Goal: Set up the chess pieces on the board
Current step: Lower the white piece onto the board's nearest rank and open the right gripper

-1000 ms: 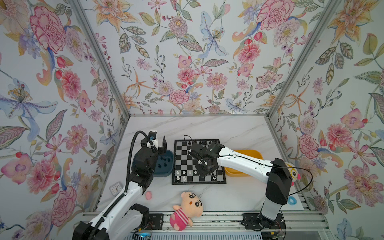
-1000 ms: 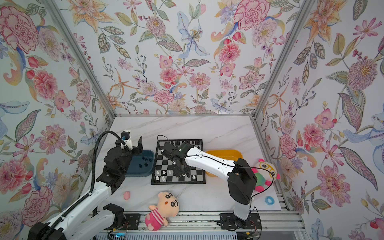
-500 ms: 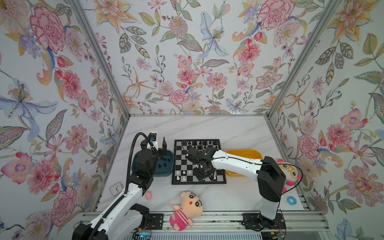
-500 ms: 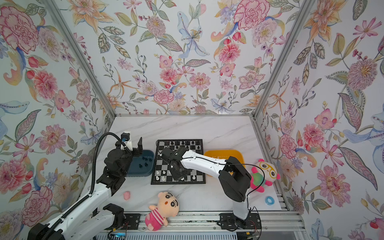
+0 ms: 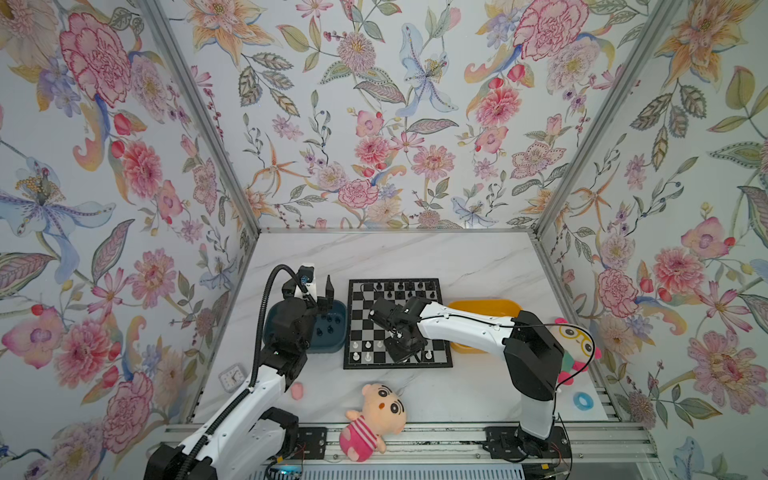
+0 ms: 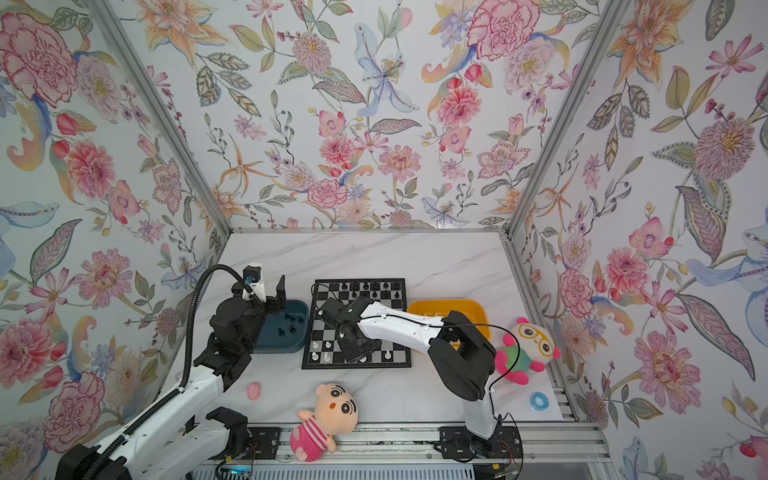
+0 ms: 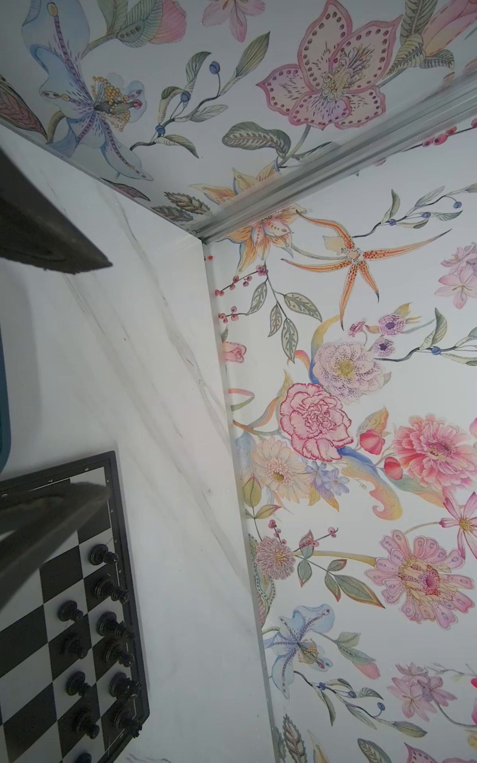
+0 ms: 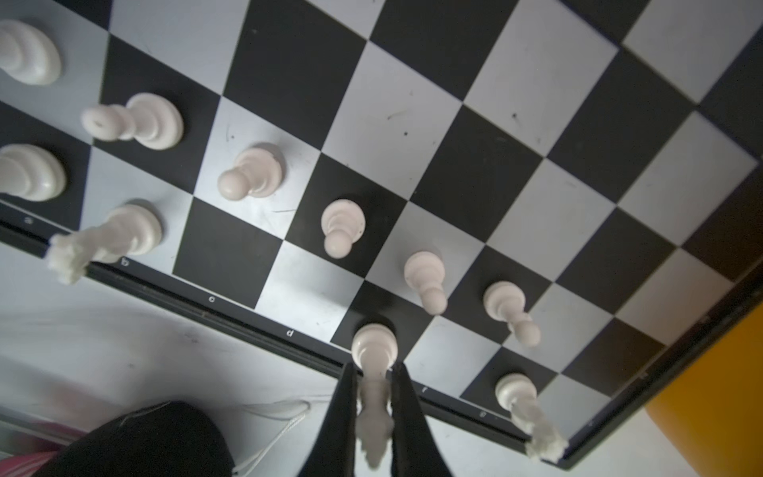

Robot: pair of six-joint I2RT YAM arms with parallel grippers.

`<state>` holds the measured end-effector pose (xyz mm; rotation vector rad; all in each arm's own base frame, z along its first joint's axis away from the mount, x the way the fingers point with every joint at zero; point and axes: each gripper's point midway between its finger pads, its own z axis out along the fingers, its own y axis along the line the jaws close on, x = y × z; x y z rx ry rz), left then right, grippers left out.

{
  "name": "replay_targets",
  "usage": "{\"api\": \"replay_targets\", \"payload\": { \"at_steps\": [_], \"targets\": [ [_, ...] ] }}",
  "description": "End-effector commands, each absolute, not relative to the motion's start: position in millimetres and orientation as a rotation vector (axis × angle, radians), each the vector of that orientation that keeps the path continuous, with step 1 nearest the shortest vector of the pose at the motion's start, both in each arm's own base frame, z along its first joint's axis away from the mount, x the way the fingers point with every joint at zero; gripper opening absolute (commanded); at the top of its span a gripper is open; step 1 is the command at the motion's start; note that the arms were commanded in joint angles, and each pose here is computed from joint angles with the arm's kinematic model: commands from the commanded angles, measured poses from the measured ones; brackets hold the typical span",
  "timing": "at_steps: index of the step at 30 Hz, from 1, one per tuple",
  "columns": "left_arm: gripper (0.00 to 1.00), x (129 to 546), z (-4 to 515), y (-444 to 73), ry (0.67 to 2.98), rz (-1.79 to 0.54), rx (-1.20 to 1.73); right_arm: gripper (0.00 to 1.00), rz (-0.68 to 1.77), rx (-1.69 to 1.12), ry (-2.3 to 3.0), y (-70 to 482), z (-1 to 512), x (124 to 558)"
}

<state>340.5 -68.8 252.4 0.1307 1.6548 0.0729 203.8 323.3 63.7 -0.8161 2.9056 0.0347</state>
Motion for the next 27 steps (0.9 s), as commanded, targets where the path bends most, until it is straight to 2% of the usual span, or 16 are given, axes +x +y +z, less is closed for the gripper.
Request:
{"api": "replay_targets", "payload": {
  "at_steps": [1,7,19,27],
  "targets": [
    [0.81,339.7,247.4,-68.0,1.664,0.091,0.128,0.0,-0.014,-0.794,2.925,318.2,53.9,202.5],
    [0.81,339.7,247.0,-68.2,1.665,0.092,0.129,0.0,-0.021,-0.791,2.928,317.0,52.7,202.1],
    [0.81,340.2,247.1,-69.5,1.665,0.085,0.134,0.23,0.007,-0.771,2.913,317.8,62.4,200.5],
    [0.81,339.8,247.6,-69.3,1.663,0.084,0.134,0.27,0.028,-0.756,2.896,319.1,71.3,201.3]
  ]
}}
